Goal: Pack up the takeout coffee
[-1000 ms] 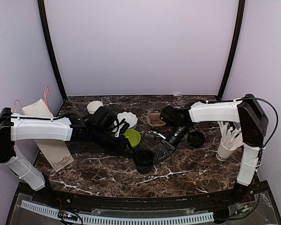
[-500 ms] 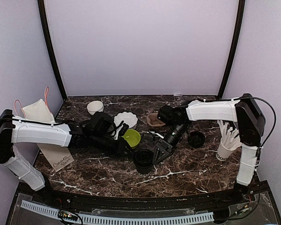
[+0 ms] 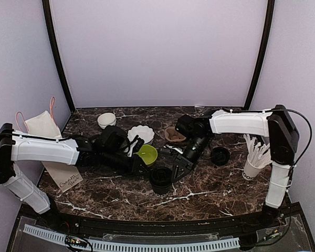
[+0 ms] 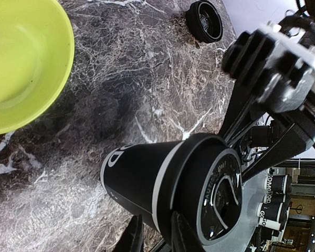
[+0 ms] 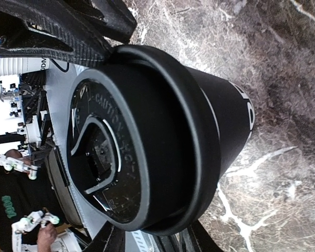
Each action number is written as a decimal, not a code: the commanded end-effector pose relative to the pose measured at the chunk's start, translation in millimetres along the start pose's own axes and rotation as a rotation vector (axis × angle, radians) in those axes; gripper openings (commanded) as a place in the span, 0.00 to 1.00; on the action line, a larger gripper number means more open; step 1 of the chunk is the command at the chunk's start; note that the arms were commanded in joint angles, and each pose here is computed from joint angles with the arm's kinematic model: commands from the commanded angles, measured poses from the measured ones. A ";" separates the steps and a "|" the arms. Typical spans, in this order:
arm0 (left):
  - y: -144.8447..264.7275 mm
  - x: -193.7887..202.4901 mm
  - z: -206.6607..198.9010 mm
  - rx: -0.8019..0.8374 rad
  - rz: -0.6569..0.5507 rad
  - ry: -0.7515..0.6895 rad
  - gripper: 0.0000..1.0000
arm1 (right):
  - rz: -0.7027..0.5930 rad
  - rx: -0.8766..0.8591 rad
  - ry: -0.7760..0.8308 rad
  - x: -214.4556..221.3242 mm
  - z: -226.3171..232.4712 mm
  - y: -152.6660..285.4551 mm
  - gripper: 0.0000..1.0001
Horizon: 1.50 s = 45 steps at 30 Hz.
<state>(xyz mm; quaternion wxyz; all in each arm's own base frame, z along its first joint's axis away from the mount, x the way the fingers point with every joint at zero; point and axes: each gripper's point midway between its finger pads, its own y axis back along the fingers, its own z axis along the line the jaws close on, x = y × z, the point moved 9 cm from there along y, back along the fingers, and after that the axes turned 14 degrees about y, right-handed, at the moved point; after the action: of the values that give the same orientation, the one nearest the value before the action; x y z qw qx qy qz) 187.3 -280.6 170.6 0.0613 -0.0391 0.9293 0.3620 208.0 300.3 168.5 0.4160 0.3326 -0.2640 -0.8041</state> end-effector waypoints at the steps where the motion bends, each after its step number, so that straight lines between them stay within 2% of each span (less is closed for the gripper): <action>1: 1.3 22.7 48.8 -0.298 0.078 0.054 0.22 | 0.065 0.375 0.096 -3.4 -51.0 1.4 0.34; 7: 17.3 10.1 12.9 -0.202 0.010 -0.030 0.26 | -0.019 0.266 0.189 -16.0 -19.8 20.5 0.36; 14: 34.8 1.1 -22.8 -0.101 -0.052 -0.093 0.37 | -0.040 0.254 0.240 -17.0 -1.0 35.6 0.41; 22: 54.4 -6.8 -44.3 -0.072 -0.131 -0.156 0.50 | -0.030 0.324 0.303 -12.9 10.6 50.3 0.44; 27: 74.9 -14.0 -47.5 -0.148 -0.252 -0.259 0.60 | -0.054 0.415 0.479 -15.4 31.1 74.2 0.47; 32: 86.1 -23.8 -43.7 -0.268 -0.359 -0.297 0.71 | -0.102 0.466 0.692 -28.0 59.2 88.3 0.57; 38: 103.4 -30.6 -38.4 -0.320 -0.469 -0.248 0.73 | -0.034 0.492 0.872 -47.0 73.8 62.5 0.68; 39: 107.8 -30.4 -38.1 -0.314 -0.486 -0.234 0.73 | -0.009 0.481 0.889 -50.4 73.1 52.7 0.72; 41: 113.2 -29.5 -37.9 -0.306 -0.510 -0.224 0.73 | 0.017 0.460 0.910 -54.1 73.7 40.1 0.96; 45: 121.9 -27.0 -36.3 -0.298 -0.538 -0.215 0.74 | 0.073 0.447 0.945 -55.4 72.7 17.4 0.98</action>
<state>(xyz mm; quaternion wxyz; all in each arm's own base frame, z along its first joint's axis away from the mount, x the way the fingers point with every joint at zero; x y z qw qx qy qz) 200.4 -229.7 273.5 0.2456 -0.2208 0.8196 0.4682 190.8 336.7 254.3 0.4186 0.7165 -0.2269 -0.5099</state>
